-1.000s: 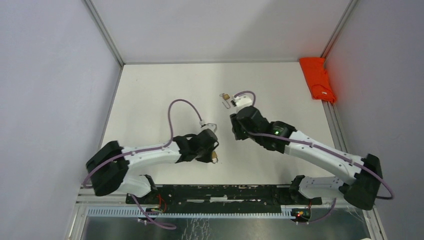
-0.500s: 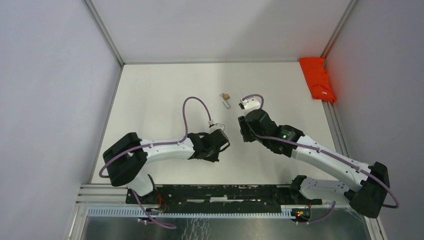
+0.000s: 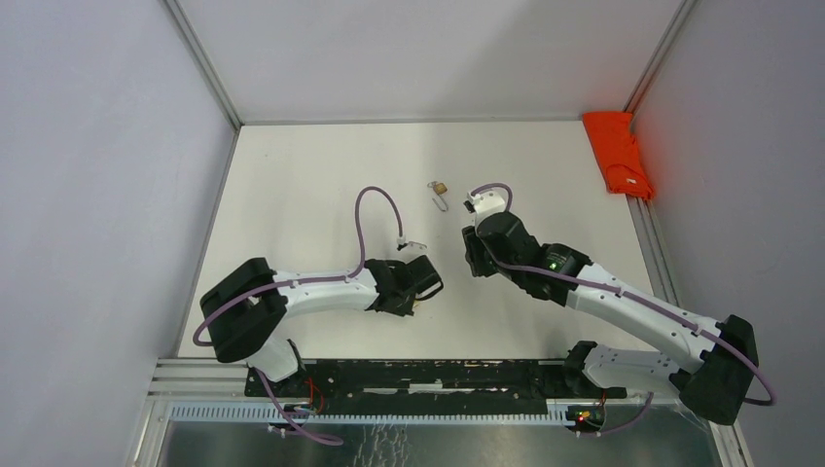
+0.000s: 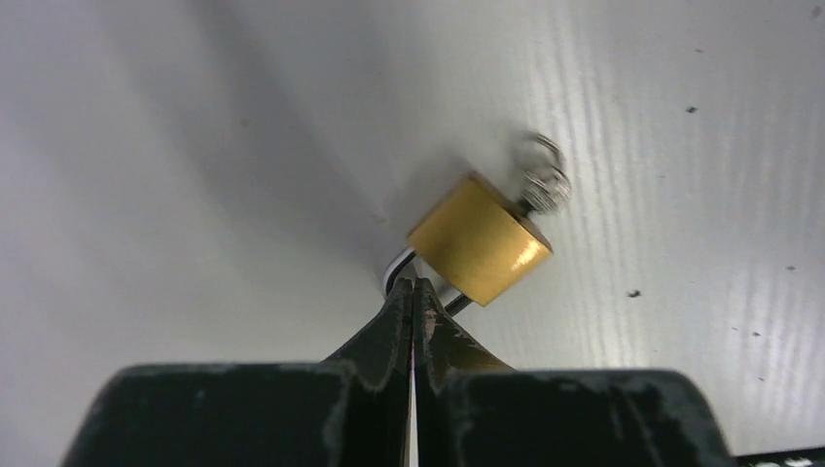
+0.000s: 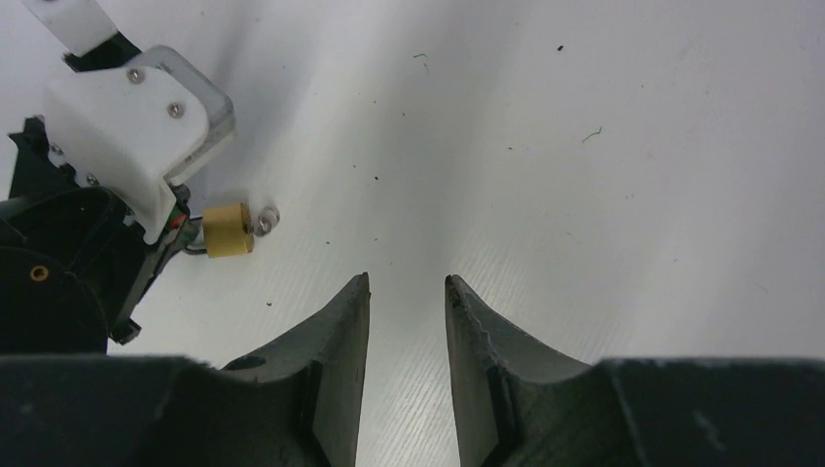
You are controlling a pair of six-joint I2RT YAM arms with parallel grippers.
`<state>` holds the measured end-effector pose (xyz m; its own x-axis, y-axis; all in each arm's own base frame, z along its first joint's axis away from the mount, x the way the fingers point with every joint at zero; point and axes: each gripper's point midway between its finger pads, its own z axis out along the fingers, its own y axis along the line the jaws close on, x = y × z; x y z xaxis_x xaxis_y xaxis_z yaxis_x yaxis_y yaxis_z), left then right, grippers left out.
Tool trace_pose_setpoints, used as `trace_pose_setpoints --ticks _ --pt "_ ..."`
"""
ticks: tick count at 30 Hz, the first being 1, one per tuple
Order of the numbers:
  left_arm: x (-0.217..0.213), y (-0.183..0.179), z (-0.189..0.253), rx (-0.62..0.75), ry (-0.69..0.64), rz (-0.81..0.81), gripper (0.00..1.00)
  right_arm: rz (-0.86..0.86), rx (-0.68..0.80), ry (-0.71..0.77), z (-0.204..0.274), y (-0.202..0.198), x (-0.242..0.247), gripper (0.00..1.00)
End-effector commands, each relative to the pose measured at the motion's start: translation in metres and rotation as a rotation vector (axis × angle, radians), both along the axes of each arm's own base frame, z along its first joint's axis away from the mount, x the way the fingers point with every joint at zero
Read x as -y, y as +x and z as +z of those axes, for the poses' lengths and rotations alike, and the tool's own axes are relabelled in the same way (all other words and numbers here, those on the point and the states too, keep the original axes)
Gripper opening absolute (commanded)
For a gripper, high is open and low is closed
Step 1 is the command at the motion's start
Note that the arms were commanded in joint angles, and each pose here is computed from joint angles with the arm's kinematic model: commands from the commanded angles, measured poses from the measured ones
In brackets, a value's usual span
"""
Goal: Unlock with the key
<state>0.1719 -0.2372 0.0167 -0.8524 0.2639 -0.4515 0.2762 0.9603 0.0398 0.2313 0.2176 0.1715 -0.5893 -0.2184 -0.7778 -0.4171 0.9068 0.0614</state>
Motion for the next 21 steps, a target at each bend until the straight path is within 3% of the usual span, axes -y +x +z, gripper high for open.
trace_pose_setpoints --ticks 1,12,17,21 --pt "-0.019 0.021 0.023 0.098 0.102 0.018 0.03 0.007 0.022 0.043 0.006 0.002 -0.005 0.4" --pt "-0.015 0.031 0.029 0.083 0.045 0.004 0.05 0.033 0.01 0.046 -0.001 0.001 -0.011 0.4" --pt "-0.001 0.033 0.058 0.11 -0.057 -0.016 0.12 0.05 0.008 0.05 -0.005 0.0 -0.014 0.4" --pt "0.008 0.031 0.068 0.136 -0.133 -0.069 0.24 0.067 0.0 0.055 -0.006 -0.001 -0.017 0.4"
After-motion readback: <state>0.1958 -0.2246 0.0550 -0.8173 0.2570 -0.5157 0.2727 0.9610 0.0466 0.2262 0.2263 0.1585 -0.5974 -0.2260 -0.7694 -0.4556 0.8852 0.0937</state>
